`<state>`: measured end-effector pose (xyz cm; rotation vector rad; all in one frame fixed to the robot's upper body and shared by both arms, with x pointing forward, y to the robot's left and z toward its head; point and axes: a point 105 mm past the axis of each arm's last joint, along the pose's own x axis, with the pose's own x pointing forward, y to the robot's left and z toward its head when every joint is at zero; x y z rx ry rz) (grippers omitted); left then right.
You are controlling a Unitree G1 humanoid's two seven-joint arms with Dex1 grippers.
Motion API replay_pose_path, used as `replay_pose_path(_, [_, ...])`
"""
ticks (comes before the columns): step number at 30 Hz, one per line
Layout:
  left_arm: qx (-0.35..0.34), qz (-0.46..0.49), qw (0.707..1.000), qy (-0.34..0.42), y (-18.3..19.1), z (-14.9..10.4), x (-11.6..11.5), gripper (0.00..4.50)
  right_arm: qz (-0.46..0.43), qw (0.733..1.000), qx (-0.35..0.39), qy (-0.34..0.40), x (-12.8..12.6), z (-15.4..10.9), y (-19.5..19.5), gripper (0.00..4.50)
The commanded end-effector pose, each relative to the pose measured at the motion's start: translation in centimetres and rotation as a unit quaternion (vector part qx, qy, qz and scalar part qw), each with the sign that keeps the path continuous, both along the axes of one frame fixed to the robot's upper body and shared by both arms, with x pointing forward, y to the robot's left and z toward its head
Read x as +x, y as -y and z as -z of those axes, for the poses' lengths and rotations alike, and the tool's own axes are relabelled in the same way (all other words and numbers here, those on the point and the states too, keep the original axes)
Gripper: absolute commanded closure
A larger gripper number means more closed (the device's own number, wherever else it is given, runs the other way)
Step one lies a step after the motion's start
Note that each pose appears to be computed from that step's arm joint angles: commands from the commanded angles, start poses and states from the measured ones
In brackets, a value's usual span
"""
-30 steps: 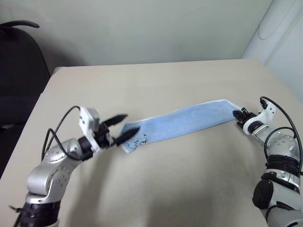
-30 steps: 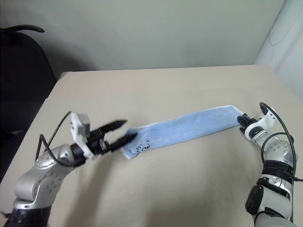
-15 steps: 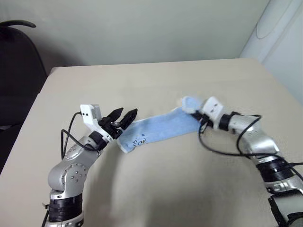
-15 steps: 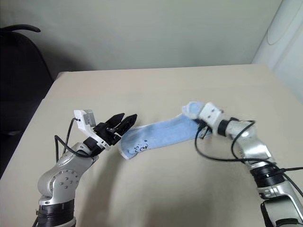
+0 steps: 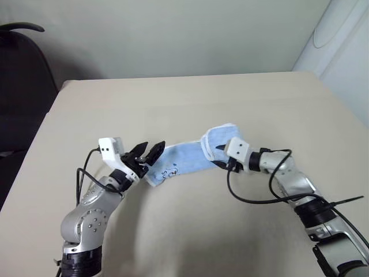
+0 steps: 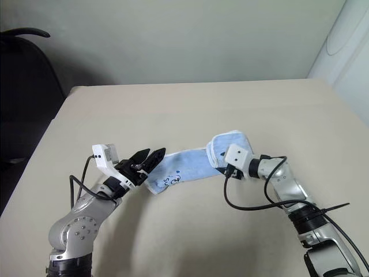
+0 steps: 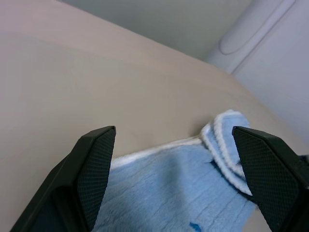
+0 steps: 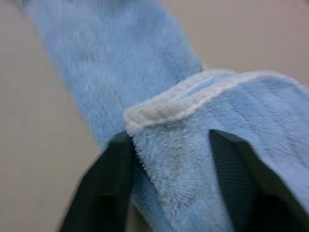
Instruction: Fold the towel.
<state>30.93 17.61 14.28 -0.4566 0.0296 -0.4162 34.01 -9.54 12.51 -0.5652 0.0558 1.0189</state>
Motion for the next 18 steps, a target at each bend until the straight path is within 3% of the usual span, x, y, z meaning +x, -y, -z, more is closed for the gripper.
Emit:
replay_pose_path(1, [-0.035,-0.033,0.999,0.006,-1.1,-1.1,-0.4,0.29,-0.016,0.994,0.104,-0.011,-1.4,-4.6,1.3,1.06])
replay_pose_path(3, [-0.065,-0.057,0.996,-0.006,-2.1,-0.9,-0.6,0.29,0.005,0.987,0.160,-0.032,-1.3,-6.0,2.5,1.06])
replay_pose_path(6, [-0.083,-0.079,0.993,-0.021,-3.1,-0.4,-0.9,0.29,0.056,0.975,0.206,-0.062,0.1,-6.3,3.7,1.74])
replay_pose_path(13, [-0.107,-0.101,0.988,-0.043,-4.1,-0.2,-1.1,0.29,0.138,0.968,0.172,-0.118,3.8,-0.1,4.1,4.30])
replay_pose_path(15, [-0.105,-0.103,0.988,-0.044,-4.2,-0.5,-1.4,0.29,0.145,0.971,0.147,-0.123,4.3,1.9,4.0,4.48])
replay_pose_path(18, [-0.105,-0.101,0.988,-0.057,-4.3,-0.5,-2.4,0.15,0.147,0.969,0.157,-0.124,4.7,2.7,3.7,4.50])
